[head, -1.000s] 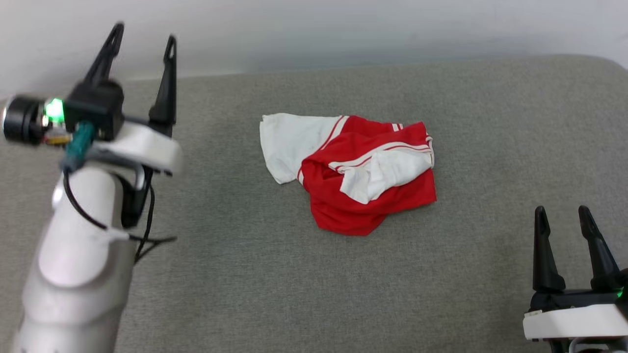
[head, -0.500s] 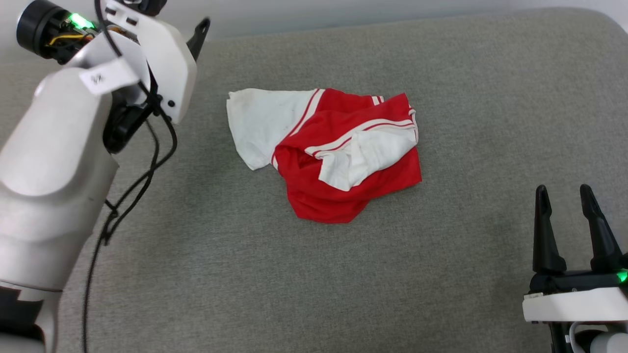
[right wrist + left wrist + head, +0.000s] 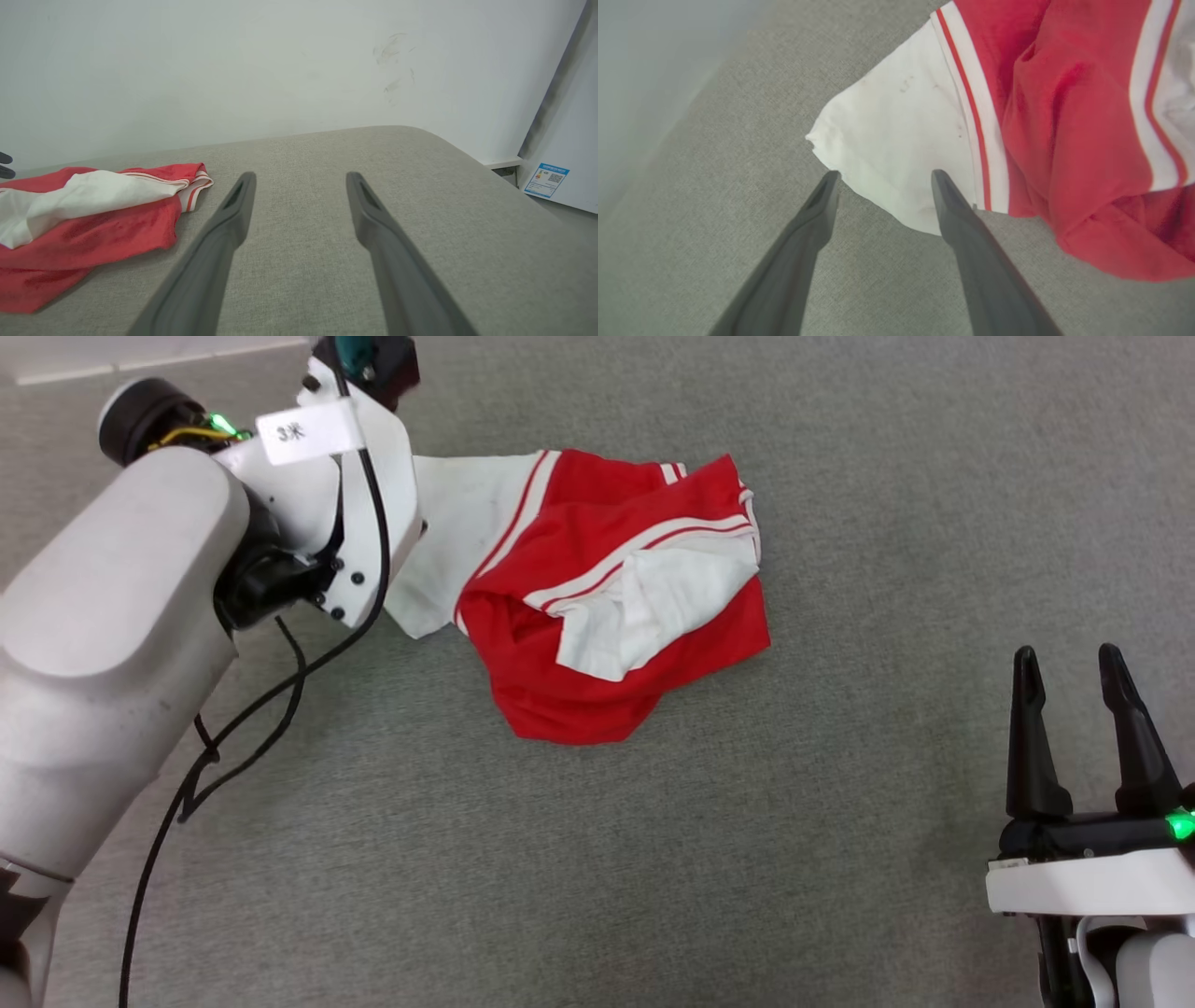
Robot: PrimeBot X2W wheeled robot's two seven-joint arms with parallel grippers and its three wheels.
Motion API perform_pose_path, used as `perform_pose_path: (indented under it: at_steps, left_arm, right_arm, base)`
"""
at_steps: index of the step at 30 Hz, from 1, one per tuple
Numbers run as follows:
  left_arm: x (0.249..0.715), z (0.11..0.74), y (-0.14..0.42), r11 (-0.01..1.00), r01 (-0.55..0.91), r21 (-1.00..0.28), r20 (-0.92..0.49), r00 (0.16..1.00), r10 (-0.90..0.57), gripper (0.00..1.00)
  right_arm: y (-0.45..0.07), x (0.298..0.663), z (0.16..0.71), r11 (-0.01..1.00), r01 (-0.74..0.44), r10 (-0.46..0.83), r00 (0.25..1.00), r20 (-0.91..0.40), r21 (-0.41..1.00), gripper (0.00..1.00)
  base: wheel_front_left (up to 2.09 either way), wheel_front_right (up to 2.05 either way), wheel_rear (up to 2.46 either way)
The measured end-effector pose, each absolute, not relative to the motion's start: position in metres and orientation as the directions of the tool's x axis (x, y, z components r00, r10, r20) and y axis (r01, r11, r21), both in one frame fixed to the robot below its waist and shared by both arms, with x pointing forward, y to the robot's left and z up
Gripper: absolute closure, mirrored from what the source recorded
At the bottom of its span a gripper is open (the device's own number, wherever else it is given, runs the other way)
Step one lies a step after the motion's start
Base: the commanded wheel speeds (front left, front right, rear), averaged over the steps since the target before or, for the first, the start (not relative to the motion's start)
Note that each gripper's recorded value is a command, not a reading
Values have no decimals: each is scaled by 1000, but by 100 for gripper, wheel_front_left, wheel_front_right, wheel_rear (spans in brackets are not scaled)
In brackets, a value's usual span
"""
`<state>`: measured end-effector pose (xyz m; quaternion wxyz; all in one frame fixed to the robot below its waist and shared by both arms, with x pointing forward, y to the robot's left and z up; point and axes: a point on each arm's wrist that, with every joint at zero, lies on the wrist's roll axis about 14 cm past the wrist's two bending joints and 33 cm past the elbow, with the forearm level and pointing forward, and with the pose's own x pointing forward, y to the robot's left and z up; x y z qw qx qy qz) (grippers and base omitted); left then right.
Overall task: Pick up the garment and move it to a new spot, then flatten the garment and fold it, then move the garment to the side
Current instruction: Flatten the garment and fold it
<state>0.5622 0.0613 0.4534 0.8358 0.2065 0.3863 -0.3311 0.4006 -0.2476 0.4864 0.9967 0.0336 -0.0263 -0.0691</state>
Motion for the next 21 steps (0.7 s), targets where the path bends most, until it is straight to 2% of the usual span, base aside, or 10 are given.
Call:
perform_pose_path:
  at_steps: [8,14,15,16,21]
  left_arm:
    - [533,388,56,619,786,8,-904,270,-332,0]
    - [525,371,59,582,813,4,-930,216,-296,0]
    - [525,371,60,581,814,6,-930,218,-296,37]
    - [523,372,60,569,822,14,-927,224,-301,100]
    - [524,389,59,564,825,47,-890,291,-350,100]
  right_arm:
    - [-260,399,475,982,177,-178,984,14,64,0]
    - [-265,399,474,980,190,-191,982,8,63,0]
    - [-265,399,475,980,190,-191,981,11,63,0]
    - [-265,399,476,979,191,-192,981,15,65,0]
    - [-263,399,482,980,183,-186,982,34,75,0]
  base:
    - [0,0,0]
    - [0,0,0]
    - [0,0,0]
    - [0,0,0]
    - [0,0,0]
